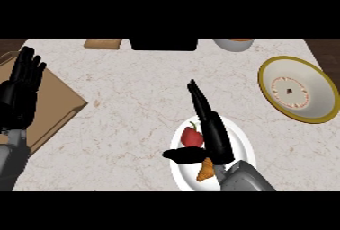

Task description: Pick the croissant from the plate and place it in the bowl

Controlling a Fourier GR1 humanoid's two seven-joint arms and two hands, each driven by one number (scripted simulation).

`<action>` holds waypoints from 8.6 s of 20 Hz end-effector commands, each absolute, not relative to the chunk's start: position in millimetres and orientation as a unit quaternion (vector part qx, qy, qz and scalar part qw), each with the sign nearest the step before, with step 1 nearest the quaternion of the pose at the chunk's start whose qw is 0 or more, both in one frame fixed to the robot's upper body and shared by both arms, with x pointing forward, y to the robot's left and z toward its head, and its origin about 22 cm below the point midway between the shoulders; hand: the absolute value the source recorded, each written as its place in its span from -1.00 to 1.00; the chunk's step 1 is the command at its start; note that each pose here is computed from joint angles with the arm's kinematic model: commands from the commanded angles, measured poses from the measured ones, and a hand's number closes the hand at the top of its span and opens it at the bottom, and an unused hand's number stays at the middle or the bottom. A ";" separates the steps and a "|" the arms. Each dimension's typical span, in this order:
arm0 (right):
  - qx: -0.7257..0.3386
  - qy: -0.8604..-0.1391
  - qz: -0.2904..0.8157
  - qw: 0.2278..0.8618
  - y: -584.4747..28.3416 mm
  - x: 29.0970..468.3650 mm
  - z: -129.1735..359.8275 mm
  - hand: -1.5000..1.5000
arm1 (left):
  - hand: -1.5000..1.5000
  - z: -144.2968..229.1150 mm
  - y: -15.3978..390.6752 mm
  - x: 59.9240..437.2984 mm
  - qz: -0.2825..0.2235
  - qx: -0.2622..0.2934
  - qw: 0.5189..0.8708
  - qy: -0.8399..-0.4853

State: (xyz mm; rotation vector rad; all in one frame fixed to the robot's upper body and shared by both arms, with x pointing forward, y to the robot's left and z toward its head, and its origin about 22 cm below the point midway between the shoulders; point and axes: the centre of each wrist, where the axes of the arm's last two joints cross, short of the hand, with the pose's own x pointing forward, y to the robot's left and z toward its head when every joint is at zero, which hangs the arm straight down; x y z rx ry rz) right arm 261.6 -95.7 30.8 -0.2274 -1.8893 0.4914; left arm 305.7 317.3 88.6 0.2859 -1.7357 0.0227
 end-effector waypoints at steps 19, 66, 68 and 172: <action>-0.352 -0.516 0.520 0.582 -34.8 193.8 138.4 -1.00 | 0.00 79.8 346.9 286.7 0.019 0.124 0.622 -0.773; -0.337 -0.378 0.569 0.647 -102.9 208.7 77.2 -1.00 | 0.00 85.2 354.5 296.9 0.009 0.105 0.622 -0.776; -0.338 -0.371 0.581 0.641 -94.1 222.4 71.1 -1.00 | 0.00 78.3 334.0 301.6 0.014 0.098 0.616 -0.782; -0.200 -0.608 0.389 0.662 -443.8 387.6 105.5 -1.00 | 0.00 69.2 318.8 300.2 -0.001 0.089 0.619 -0.780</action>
